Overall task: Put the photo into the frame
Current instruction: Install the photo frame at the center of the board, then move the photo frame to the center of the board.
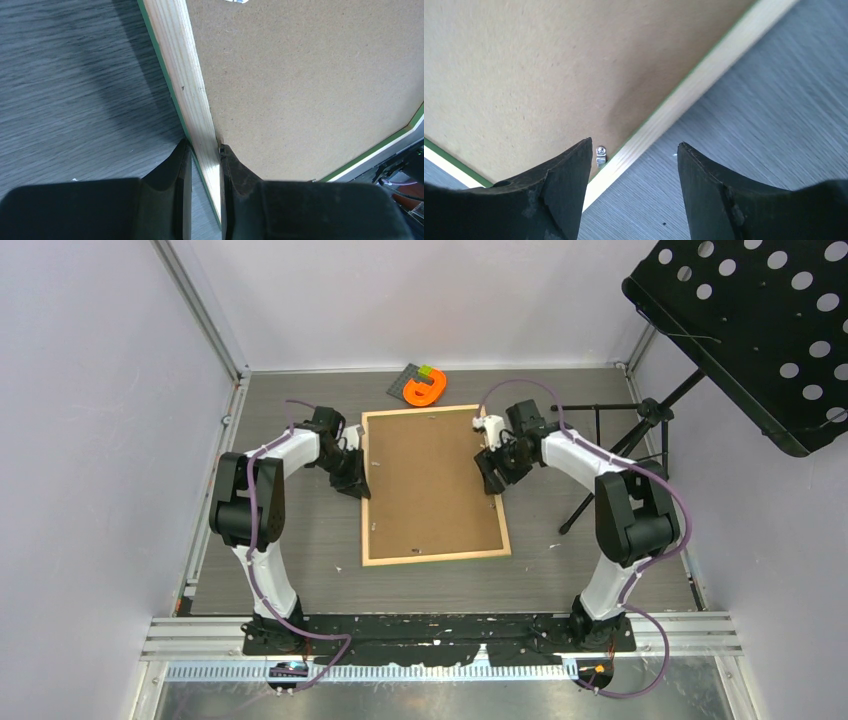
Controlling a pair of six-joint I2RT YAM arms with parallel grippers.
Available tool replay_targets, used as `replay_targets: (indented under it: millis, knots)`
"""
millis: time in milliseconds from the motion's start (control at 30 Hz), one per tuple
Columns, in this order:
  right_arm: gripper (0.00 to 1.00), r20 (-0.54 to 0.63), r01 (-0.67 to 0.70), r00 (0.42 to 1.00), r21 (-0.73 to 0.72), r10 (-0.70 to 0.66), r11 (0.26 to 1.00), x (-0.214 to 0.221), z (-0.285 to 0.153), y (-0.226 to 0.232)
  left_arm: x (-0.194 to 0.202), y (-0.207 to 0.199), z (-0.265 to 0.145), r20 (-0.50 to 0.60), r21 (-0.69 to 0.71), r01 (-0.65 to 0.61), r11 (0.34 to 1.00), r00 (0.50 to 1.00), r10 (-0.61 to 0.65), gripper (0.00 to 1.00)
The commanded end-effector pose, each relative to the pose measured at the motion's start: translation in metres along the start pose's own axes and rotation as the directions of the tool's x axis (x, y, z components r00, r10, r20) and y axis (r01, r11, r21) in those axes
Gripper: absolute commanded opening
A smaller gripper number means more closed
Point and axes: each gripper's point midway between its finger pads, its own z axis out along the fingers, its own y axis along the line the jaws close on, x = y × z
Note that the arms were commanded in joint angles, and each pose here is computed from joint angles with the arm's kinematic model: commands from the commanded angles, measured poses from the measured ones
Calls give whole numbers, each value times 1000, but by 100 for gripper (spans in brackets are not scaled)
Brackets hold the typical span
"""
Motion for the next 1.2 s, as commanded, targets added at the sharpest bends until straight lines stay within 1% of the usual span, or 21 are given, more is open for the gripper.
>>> replay_targets:
  millis: [0, 100, 433, 733, 900, 1000, 1100, 1167]
  knots:
    - [69, 108, -174, 979, 7, 172, 985, -32, -17, -14, 2, -4, 11, -19, 34, -47, 998, 999, 48, 0]
    - [66, 110, -218, 970, 14, 215, 976, -32, -13, -20, 2, -4, 11, -21, 35, -48, 998, 999, 49, 0]
    - [57, 92, -306, 947, -34, 308, 952, -38, 11, -30, 1, -4, 11, -19, 40, -48, 998, 999, 49, 0]
    - [48, 97, -342, 934, -40, 344, 939, -50, 23, -46, 1, -4, 10, -17, 43, -53, 998, 998, 54, 0]
    - [35, 77, -359, 929, -33, 361, 933, -43, 29, -49, 1, -5, 9, -8, 43, -57, 997, 998, 58, 0]
    - [29, 69, -362, 930, -23, 362, 932, -38, 29, -50, 1, -5, 8, -3, 44, -61, 997, 998, 61, 0]
    - [23, 54, -367, 929, -9, 367, 930, -31, 32, -51, 1, -6, 7, 3, 44, -65, 997, 998, 65, 4]
    - [19, 48, -368, 929, -2, 368, 930, -27, 33, -51, 2, -6, 6, 6, 45, -68, 997, 998, 68, 10]
